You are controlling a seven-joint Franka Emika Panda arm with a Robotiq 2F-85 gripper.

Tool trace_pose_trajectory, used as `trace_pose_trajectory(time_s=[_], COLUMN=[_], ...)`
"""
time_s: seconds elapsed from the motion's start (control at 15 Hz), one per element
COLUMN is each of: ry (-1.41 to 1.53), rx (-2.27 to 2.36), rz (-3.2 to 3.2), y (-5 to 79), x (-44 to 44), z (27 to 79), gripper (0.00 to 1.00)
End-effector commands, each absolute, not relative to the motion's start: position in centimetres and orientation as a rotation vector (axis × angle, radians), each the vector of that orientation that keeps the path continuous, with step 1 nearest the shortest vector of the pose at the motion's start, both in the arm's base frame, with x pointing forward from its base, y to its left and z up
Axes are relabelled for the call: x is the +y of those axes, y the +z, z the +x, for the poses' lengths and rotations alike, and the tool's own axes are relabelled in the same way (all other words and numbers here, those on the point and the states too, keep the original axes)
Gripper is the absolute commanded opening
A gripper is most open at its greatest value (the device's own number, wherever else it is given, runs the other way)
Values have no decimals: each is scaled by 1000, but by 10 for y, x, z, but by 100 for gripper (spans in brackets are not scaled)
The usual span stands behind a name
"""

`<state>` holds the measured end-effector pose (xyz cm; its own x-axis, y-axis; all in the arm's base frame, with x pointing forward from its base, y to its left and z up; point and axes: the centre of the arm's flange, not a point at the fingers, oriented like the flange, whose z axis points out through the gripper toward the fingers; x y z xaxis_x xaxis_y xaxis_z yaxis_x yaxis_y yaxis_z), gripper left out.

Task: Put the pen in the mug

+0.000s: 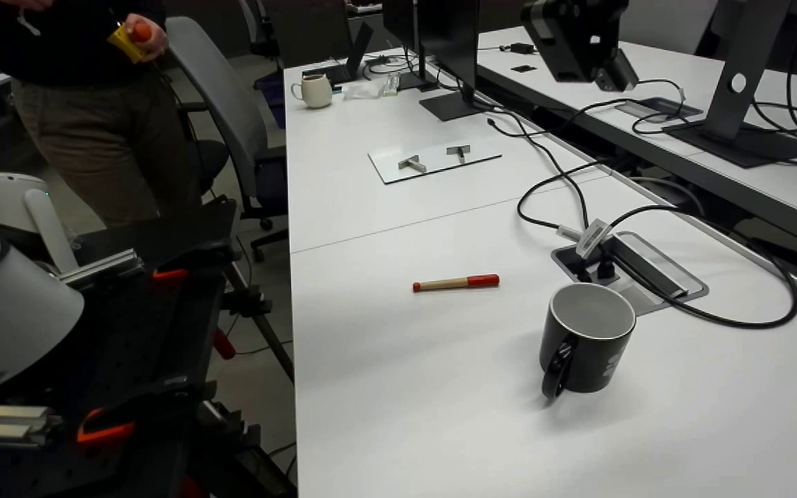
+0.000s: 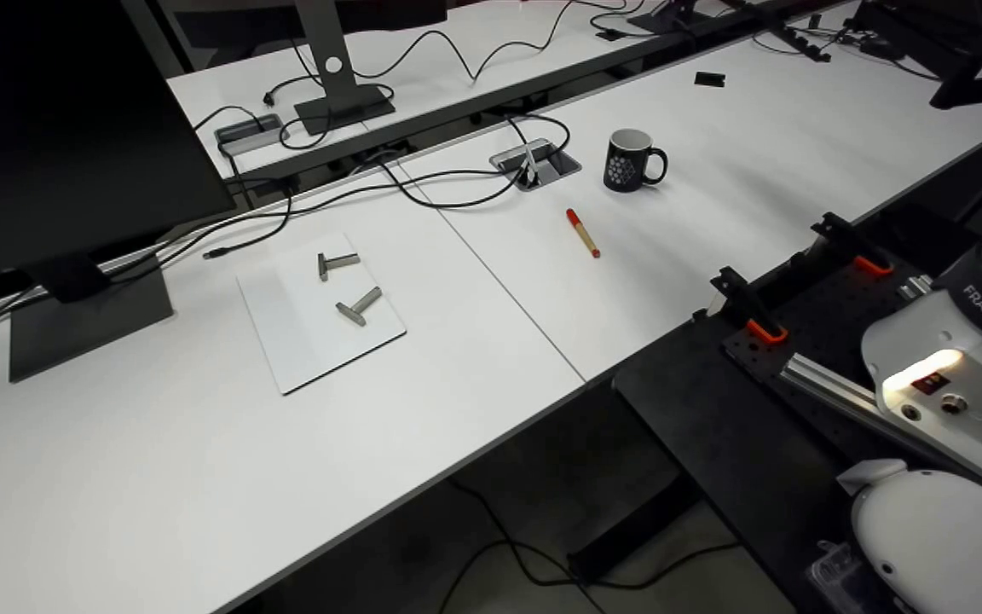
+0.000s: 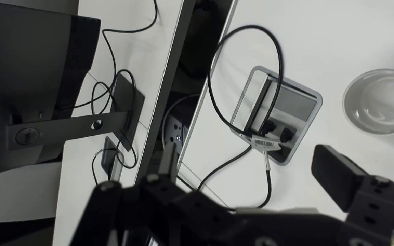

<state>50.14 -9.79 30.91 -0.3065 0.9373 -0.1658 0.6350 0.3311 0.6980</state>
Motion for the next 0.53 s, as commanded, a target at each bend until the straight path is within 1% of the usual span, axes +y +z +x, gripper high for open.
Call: trace_pose_trajectory(time_s=[0.0, 0.33, 0.4, 0.47], ry=[520, 314, 407, 381], rx=[2071, 2235, 2190, 2211], rz=[1230, 1062, 1140, 1123], y=[301, 299, 320, 318], x=[-73, -64, -80, -76], z=[485, 467, 481, 478], gripper=[100, 100, 100, 100])
